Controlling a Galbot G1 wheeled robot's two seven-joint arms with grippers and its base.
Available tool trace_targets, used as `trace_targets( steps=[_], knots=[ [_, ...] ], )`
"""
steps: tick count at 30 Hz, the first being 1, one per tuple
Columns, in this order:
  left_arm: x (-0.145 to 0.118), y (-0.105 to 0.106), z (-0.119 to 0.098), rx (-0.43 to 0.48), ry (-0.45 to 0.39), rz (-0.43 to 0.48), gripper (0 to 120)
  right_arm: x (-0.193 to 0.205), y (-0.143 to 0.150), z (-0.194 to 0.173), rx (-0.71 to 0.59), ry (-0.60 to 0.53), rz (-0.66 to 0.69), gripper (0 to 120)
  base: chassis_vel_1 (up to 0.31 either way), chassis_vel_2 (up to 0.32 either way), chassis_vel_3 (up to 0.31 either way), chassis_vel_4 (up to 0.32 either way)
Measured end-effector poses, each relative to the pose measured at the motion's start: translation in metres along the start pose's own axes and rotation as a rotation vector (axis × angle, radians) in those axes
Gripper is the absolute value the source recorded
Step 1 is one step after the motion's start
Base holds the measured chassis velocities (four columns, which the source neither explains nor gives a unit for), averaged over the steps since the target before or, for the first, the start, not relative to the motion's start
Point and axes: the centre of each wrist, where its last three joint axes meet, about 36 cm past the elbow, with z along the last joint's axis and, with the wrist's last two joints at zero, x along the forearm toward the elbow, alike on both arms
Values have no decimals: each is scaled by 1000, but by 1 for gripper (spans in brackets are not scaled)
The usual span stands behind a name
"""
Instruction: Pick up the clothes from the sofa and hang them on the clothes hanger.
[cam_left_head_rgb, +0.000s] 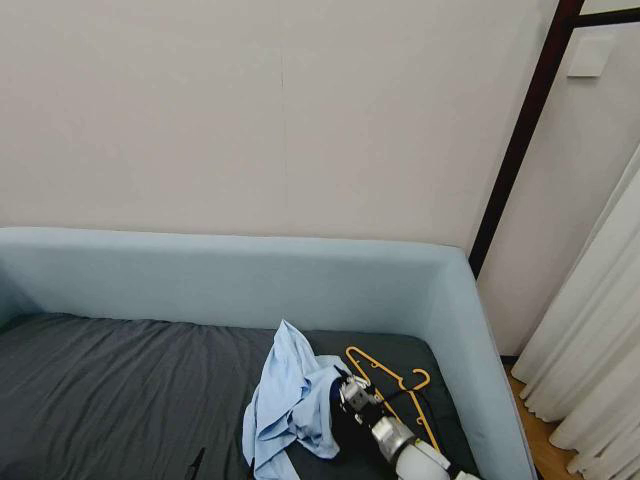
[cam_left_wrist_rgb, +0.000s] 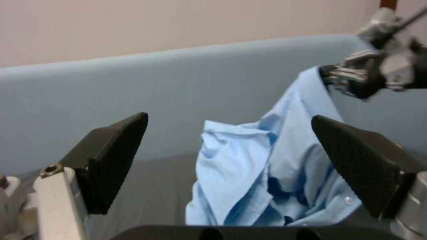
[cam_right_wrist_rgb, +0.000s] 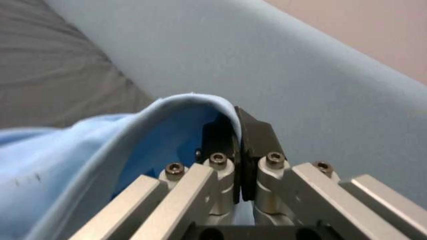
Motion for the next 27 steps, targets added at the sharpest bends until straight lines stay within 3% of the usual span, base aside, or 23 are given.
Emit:
trace_targets(
  steps=[3,10,13,20,25,27],
  knots=[
    [-7,1,-4,27,-17,34,97,-22,10,-35,-40,19,8,0,0,0,0,0],
    [-22,-3,-11,43,-24,55,96,-41,27,-68,-62,35,-22,0,0,0,0,0],
    [-33,-16,-19,70,17,13,94,-45,33,-78,-69,48,-35,0,0,0,0,0],
    [-47,-20,-31,63,120,3,94,-54,38,-88,-66,46,-47,0,0,0,0,0],
    [-72,-8,-47,81,209,2,94,-56,39,-91,-71,58,-37,0,0,0,0,0],
    [-89,7,-60,86,228,14,94,-57,39,-91,-74,65,-30,0,0,0,0,0]
  ],
)
